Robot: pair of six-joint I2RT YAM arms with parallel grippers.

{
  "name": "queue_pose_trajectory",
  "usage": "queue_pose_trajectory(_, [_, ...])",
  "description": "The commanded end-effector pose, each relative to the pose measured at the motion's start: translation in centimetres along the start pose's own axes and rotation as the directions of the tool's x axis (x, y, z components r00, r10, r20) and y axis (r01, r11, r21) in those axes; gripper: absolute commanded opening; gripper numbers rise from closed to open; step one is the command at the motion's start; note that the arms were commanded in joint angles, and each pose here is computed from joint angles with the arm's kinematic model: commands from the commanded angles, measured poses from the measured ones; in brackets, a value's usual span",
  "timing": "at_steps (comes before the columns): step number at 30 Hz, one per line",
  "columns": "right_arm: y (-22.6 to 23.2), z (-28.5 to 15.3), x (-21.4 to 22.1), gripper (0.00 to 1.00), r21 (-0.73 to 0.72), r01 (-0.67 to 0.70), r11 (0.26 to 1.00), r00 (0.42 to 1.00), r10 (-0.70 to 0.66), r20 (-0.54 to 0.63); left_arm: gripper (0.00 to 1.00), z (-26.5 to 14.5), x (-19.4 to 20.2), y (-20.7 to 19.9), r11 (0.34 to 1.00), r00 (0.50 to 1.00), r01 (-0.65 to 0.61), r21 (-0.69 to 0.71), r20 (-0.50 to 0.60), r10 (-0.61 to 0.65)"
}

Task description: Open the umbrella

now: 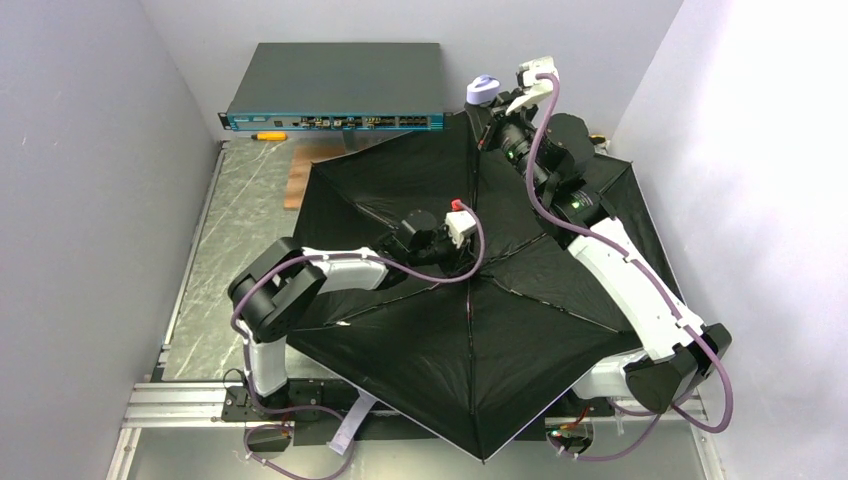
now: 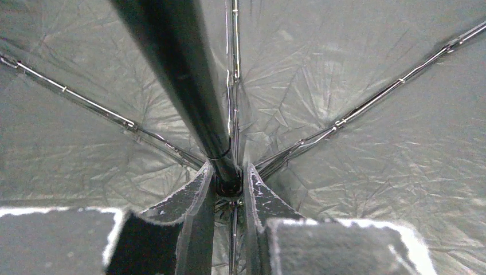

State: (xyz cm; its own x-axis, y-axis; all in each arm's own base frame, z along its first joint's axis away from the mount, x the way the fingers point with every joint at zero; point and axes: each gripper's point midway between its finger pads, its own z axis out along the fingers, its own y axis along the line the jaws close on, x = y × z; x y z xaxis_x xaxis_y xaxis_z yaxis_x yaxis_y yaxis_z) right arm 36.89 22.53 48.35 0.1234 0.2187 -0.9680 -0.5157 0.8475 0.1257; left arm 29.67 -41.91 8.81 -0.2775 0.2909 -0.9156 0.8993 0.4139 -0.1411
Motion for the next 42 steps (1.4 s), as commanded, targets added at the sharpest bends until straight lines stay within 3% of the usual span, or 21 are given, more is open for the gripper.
queue_pose_trajectory(1, [2.5, -10.0, -24.3, 0.00, -0.143, -0.082, 0.986, 0.705, 0.159, 0.692, 0.18, -7.5, 24.9, -1.3, 0.982, 0.674, 0.131, -0.137, -0.714, -0.190])
queue_pose_trajectory(8, [2.4, -10.4, -23.8, 0.00, -0.118, -0.056, 0.991, 0.714, 0.122, 0.689, 0.19, -8.4, 31.2, -3.1, 0.988, 0.555, 0.097, -0.120, -0.817, -0.154])
queue_pose_trajectory(15, [2.2, -11.1, -24.2, 0.00, -0.106, -0.061, 0.993, 0.721, 0.117, 0.682, 0.17, -8.4, 33.4, -3.2, 0.986, 0.519, 0.109, -0.129, -0.838, -0.167])
queue_pose_trajectory(17, [2.4, -11.0, -23.7, 0.00, -0.114, -0.050, 0.992, 0.734, 0.114, 0.670, 0.22, -7.9, 32.5, -2.8, 0.987, 0.548, 0.103, -0.125, -0.821, -0.161])
queue_pose_trajectory(21, [2.8, -10.0, -19.8, 0.00, -0.137, -0.030, 0.990, 0.796, 0.106, 0.596, 0.47, -6.1, 24.2, -1.9, 0.998, 0.745, 0.039, -0.057, -0.663, -0.067])
queue_pose_trajectory(24, [3.3, -9.4, -15.1, 0.00, -0.169, -0.004, 0.986, 0.853, 0.091, 0.514, 0.53, -5.5, 15.5, -0.9, 0.999, 0.880, -0.030, -0.034, -0.475, 0.010])
queue_pose_trajectory(27, [3.1, -9.7, -10.7, 0.00, -0.177, 0.004, 0.984, 0.891, 0.076, 0.447, 0.60, -6.0, 6.3, 0.0, 0.996, 0.963, -0.087, -0.036, -0.261, 0.075])
queue_pose_trajectory(30, [3.4, -9.9, -6.7, 0.00, -0.210, -0.004, 0.978, 0.922, 0.085, 0.378, 0.67, -7.2, -0.9, -0.4, 0.985, 0.982, -0.168, -0.034, -0.096, 0.164])
queue_pose_trajectory(32, [3.8, -10.1, -5.3, 0.00, -0.235, -0.003, 0.972, 0.933, 0.088, 0.349, 0.71, -8.0, -3.5, -1.2, 0.979, 0.978, -0.203, -0.010, -0.044, 0.203])
queue_pose_trajectory(35, [4.0, -10.2, -4.2, 0.00, -0.248, -0.014, 0.969, 0.945, 0.094, 0.314, 0.98, -9.3, -6.1, -2.3, 0.973, 0.973, -0.229, 0.011, 0.016, 0.228])
queue_pose_trajectory(42, [4.6, -10.5, -2.6, 0.00, -0.276, 0.109, 0.955, 0.968, -0.039, 0.246, 0.99, -12.8, -10.4, -3.6, 0.937, 0.932, -0.350, 0.011, 0.103, 0.347])
